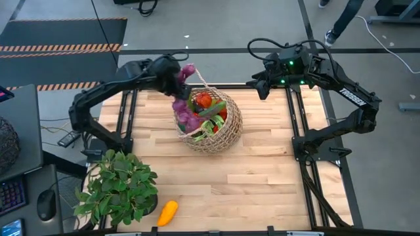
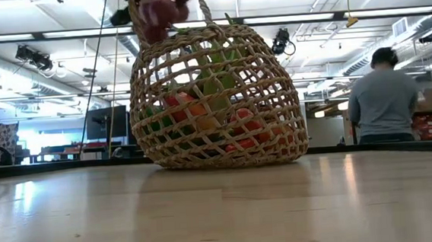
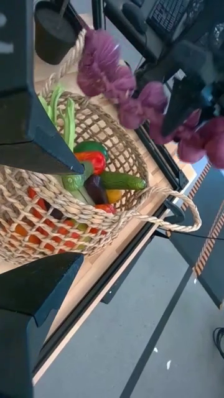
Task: Build produce basket
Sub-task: Put the purple garlic into the brown basket
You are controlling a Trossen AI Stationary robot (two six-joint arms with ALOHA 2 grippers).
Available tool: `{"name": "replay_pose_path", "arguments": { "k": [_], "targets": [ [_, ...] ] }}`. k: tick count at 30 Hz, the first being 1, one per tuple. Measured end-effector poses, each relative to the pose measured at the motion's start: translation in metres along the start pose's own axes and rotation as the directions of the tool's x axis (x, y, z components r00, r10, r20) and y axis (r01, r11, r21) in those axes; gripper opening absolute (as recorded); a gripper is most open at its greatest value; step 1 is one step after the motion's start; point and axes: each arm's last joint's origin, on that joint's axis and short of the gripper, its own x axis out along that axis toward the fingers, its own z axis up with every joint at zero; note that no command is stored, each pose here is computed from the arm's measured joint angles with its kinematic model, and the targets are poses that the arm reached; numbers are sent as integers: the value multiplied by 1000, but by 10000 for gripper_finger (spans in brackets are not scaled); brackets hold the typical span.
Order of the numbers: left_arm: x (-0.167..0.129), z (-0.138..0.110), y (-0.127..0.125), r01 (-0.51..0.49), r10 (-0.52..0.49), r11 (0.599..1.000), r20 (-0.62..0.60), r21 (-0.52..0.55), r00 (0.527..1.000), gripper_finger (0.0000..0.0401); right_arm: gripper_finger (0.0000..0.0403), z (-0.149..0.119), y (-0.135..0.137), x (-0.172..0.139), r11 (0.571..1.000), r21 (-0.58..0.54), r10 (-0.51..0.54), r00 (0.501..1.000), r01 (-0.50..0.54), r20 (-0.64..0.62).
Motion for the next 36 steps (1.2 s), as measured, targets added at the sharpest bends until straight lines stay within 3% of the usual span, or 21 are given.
{"name": "replay_pose_path", "arguments": {
  "k": [13,20,24,32,36],
  "targets": [
    [40,4,-9,-54,50,994,-49,-90,998,194,219,0,0,0,998,-68,-2,1000,2,0],
    [50,-15,-27,-46,41,999,-152,-29,988,197,219,0,0,0,994,-111,-1,1000,1,0],
    [50,-18,-26,-85,75,995,-168,-54,983,224,219,0,0,0,990,-138,-1,1000,1,0],
    [48,-16,-27,-79,68,995,-157,-61,985,305,219,0,0,0,983,-183,-1,1000,1,0],
    [35,-7,-30,-44,36,996,-118,-73,992,327,219,0,-1,0,983,-184,-2,1000,1,-5]
  ]
}}
